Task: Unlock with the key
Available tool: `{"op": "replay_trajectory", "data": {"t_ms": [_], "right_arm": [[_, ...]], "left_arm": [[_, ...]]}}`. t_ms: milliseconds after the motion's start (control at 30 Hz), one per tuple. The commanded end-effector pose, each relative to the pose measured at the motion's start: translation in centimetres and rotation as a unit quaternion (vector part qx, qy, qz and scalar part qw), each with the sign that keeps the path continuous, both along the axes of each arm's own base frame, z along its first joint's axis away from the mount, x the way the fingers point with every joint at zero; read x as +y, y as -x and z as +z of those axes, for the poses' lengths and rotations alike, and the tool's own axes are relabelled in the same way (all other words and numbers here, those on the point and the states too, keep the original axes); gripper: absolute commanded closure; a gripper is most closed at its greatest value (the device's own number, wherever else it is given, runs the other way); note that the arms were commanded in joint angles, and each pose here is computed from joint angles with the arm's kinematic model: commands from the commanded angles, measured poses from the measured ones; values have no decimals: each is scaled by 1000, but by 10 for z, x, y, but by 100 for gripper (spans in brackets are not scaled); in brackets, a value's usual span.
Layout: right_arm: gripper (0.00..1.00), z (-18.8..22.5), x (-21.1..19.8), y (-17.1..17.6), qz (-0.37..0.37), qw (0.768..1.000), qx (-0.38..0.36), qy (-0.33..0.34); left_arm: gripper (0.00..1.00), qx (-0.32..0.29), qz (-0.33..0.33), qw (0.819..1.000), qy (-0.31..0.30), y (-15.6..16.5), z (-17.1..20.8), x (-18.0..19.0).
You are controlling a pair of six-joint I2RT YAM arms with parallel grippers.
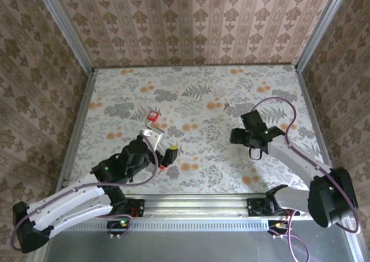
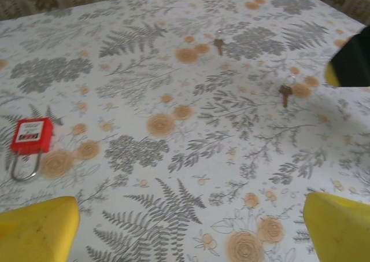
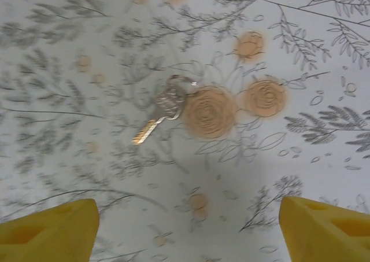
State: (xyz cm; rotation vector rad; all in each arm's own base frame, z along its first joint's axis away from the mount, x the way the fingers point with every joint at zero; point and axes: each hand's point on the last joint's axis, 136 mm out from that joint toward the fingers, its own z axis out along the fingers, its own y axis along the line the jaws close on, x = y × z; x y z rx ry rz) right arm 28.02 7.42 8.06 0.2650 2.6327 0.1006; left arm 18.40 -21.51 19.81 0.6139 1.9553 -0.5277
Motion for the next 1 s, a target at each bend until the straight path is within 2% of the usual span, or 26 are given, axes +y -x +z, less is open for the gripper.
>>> {"op": "replay_trajectory", "data": {"t_ms": [0,167,600,967], "right_arm": [[27,-5,-8,-18,9,1000,0,17],[38,-28,-11,-35,21,999,36,16],[45,-42,-3,-72,29,998,52,13],[53,-55,4,-72,36,996,78,-1]], "left_arm": [[0,-31,-10,999,-4,2,5,-10],[0,-27,-20,999,-17,9,-3,-20],[0,-22,-26,999,-10,14,-5,-24],[0,-12,-25,1000,-3,17,-12,-23]]}}
